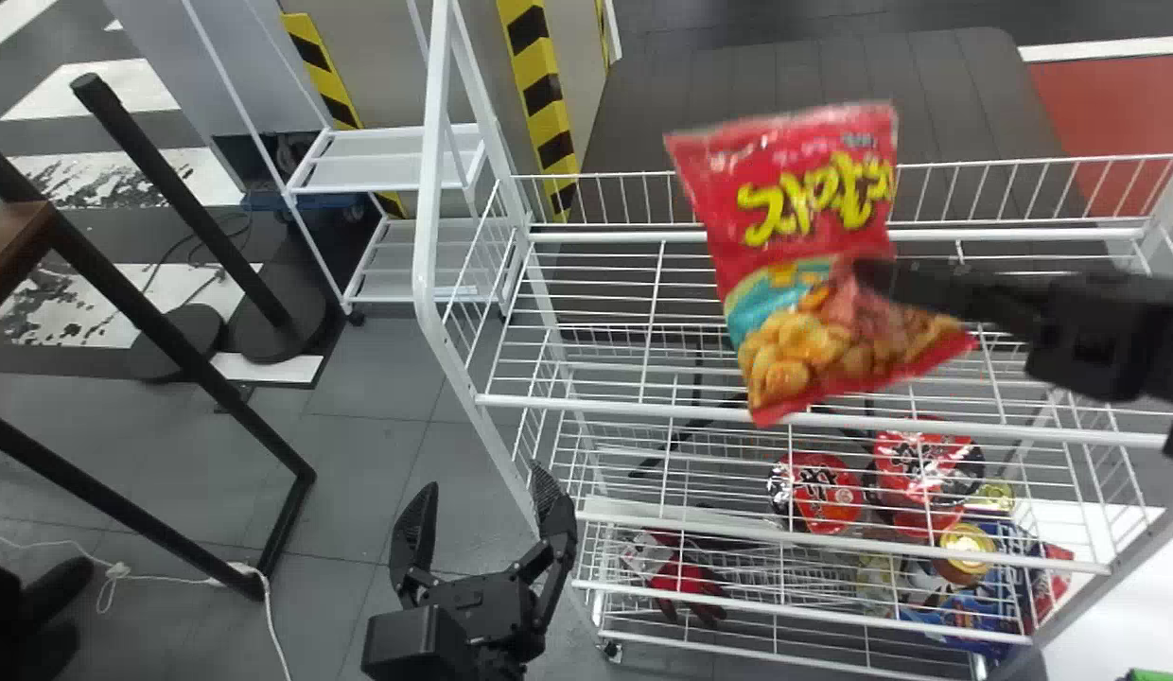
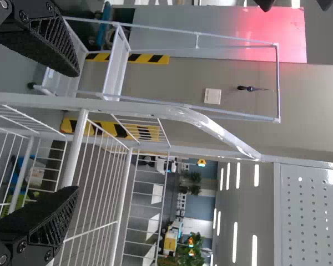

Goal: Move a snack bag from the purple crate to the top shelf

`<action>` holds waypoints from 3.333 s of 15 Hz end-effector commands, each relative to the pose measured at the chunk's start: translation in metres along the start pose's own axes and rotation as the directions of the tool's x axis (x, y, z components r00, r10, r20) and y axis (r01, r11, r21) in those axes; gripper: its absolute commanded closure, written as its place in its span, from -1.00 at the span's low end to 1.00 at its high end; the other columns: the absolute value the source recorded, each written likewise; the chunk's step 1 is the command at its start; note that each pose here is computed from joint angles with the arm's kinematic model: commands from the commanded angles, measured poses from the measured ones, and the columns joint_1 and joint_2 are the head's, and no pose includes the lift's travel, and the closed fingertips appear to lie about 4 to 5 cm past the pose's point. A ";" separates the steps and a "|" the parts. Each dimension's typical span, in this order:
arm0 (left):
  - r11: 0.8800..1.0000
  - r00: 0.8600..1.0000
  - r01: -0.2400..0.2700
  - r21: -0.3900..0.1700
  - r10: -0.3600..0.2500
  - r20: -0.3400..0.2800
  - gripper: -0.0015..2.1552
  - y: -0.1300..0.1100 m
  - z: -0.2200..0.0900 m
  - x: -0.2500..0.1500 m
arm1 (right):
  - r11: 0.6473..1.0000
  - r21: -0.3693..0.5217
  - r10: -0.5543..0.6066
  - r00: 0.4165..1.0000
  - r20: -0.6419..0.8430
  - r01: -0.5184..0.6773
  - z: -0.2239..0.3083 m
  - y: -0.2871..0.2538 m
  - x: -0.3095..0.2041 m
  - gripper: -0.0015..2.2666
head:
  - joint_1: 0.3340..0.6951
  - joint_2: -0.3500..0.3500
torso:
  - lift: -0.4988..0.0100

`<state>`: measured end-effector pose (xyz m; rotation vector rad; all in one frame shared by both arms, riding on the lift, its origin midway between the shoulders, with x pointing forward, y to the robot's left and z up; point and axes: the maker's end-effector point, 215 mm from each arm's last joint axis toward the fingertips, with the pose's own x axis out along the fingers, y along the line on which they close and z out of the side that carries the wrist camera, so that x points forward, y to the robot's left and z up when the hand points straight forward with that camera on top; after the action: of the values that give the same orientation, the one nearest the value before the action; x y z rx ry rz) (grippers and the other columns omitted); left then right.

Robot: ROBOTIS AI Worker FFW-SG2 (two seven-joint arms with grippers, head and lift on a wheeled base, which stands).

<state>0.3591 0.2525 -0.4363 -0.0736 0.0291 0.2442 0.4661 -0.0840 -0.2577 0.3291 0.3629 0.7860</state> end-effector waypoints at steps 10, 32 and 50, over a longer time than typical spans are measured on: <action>1.000 1.000 -0.005 -0.003 0.005 -0.002 -0.92 0.000 -0.002 -0.002 | 0.961 -0.255 -0.038 0.966 0.255 0.106 0.011 -0.040 0.045 0.54 | 1.00 0.61 | 0.96; 1.000 0.999 -0.011 -0.006 0.011 0.035 -0.92 0.011 0.006 -0.002 | 0.885 -0.334 -0.178 0.900 0.398 0.323 -0.035 -0.095 0.144 0.51 | 1.00 0.75 | 0.96; 0.999 0.996 -0.021 -0.025 0.023 0.082 -0.92 0.019 0.020 -0.005 | 0.897 -0.359 -0.129 0.930 0.343 0.257 -0.065 -0.089 0.176 0.21 | 1.00 0.85 | 0.96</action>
<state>0.3509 0.2712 -0.4190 -0.0862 -0.0502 0.2693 0.6061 -0.0048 -0.3866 0.0187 -0.0673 0.5778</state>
